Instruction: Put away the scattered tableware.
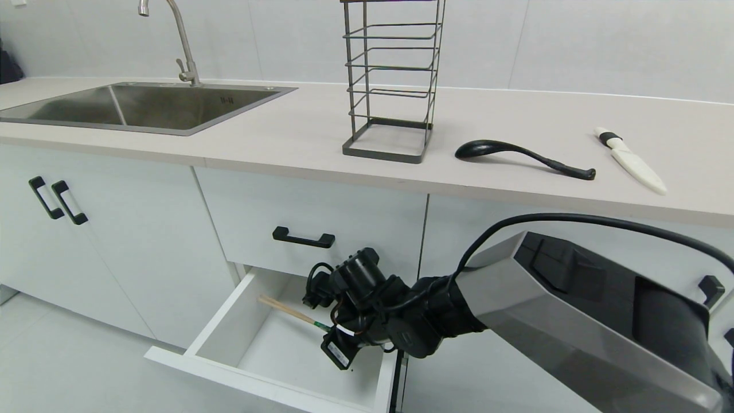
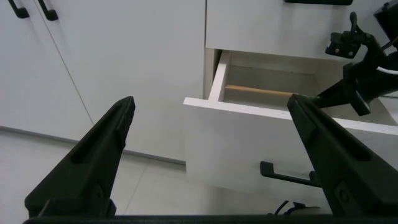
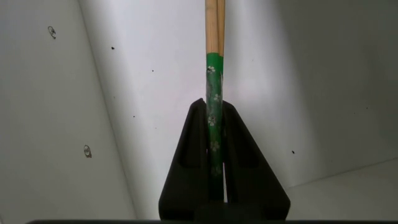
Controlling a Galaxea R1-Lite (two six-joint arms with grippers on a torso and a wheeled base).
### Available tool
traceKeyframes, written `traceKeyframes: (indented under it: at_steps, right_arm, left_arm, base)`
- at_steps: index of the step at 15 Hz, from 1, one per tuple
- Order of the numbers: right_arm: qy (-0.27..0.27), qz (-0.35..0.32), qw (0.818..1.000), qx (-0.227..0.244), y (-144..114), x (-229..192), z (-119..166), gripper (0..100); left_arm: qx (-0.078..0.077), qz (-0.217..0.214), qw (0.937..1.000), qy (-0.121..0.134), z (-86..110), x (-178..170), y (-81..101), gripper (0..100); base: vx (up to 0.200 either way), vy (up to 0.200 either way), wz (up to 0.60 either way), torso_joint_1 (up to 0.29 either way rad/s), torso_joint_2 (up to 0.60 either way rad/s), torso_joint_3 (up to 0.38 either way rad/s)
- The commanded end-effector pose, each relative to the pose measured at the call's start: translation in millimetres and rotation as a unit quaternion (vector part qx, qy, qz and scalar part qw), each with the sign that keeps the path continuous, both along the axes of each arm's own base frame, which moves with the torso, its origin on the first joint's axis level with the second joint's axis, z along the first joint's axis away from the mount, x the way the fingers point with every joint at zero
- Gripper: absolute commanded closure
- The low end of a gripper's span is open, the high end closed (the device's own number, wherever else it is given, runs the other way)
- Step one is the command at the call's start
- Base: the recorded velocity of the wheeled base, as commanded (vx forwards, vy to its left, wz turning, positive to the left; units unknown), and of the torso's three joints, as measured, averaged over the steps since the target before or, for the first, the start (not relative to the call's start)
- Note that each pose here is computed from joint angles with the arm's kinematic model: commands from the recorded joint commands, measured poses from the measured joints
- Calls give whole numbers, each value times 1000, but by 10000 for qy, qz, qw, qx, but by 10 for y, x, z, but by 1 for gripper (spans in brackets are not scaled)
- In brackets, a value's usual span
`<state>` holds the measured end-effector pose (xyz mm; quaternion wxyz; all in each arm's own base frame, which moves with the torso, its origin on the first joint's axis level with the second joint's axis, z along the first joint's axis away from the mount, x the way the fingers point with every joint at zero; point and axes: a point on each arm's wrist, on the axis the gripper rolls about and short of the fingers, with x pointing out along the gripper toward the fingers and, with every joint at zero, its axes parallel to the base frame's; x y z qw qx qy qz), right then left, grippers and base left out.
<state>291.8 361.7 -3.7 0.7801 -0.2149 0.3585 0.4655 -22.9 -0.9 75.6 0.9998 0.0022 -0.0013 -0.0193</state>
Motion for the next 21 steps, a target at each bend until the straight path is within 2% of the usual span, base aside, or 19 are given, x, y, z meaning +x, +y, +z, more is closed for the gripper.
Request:
traceKeyframes:
  at_steps: [1,7,8,12,21]
  right_arm:
    - [32,27,10000,-33,17,-9,-52,100]
    - [106,140,9997,-146,53,-81,-139,100]
    - [106,140,9997,-146,53,-81,-139,0]
    - [148,159,9996,-161,41,-92,-111,0]
    - [-135,423,9988,225,-20,-462,740,0]
  left_arm:
    - [2,1,10000,5,1,1,0,0]
    - [2,1,10000,5,1,1,0,0]
    - [2,1,10000,5,1,1,0,0]
    - [2,1,10000,5,1,1,0,0]
    - [2,1,10000,5,1,1,0,0]
  base:
    - [0,0,0,0,0,0]
    - [0,0,0,0,0,0]
    - [0,0,0,0,0,0]
    - [0,0,0,0,0,0]
    - [0,0,0,0,0,0]
